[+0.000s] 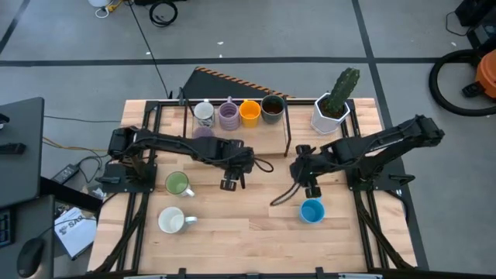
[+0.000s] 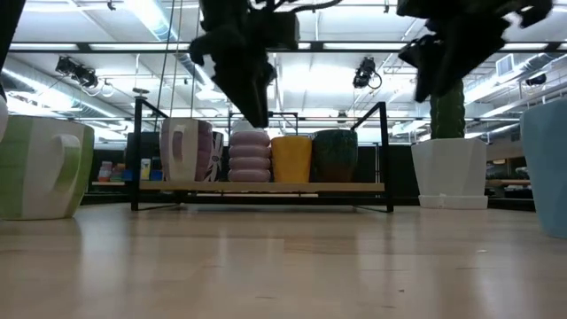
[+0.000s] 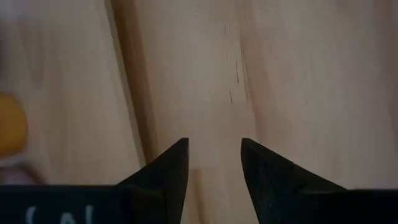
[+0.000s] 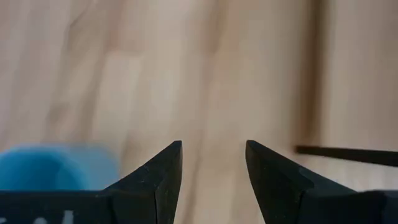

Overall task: Place coffee mugs
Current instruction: Put the blue mug on the shelf

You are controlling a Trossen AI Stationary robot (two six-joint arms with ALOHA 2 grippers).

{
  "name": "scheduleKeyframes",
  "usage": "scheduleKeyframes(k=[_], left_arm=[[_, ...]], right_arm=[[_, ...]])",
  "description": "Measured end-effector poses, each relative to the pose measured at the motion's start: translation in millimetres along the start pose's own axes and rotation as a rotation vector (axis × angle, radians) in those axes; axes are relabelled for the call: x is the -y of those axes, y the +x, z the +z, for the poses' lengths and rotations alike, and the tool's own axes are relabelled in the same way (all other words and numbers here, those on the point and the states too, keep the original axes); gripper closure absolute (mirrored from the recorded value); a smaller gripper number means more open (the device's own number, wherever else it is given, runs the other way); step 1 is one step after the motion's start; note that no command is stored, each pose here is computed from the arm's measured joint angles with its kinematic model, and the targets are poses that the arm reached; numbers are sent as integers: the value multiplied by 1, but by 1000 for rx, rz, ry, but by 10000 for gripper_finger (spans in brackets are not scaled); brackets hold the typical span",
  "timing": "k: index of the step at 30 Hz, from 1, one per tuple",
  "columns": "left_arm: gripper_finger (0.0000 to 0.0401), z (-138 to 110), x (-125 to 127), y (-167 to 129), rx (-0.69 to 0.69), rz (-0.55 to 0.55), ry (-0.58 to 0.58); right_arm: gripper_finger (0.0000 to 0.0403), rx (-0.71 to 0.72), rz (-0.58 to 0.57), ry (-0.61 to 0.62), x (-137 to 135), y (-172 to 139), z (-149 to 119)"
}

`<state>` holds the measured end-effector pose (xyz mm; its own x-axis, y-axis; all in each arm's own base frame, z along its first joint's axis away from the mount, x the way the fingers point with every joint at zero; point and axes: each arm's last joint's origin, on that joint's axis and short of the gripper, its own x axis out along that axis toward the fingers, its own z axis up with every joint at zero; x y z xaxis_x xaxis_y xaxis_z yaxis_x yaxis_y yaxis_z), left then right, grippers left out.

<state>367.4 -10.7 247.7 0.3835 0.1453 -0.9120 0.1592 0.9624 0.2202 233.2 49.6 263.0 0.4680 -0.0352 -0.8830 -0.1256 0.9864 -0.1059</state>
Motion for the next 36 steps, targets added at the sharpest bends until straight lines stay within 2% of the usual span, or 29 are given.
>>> scheduleKeyframes(k=[3, 7, 14, 17, 24, 34, 36], left_arm=[[248, -8, 4, 12, 8, -3, 7], [248, -15, 9, 26, 40, -37, 6], [248, -16, 14, 24, 46, -60, -1], [248, -16, 15, 23, 42, -63, -42], [248, -15, 19, 15, 14, -73, -160], [248, -1, 50, -6, 65, -165, -218], [248, 1, 55, -9, 69, -172, -237]], right_arm=[[220, -50, 86, -39, -8, 1, 6], [220, -168, 175, -10, -18, 8, 12], [220, -340, 188, -53, -45, 13, 21], [220, -360, 213, -88, -58, 17, 25], [223, -413, 257, -63, -82, 17, 28], [240, -411, 265, -86, -111, 8, 20], [241, -450, 246, -65, -112, 6, 15]])
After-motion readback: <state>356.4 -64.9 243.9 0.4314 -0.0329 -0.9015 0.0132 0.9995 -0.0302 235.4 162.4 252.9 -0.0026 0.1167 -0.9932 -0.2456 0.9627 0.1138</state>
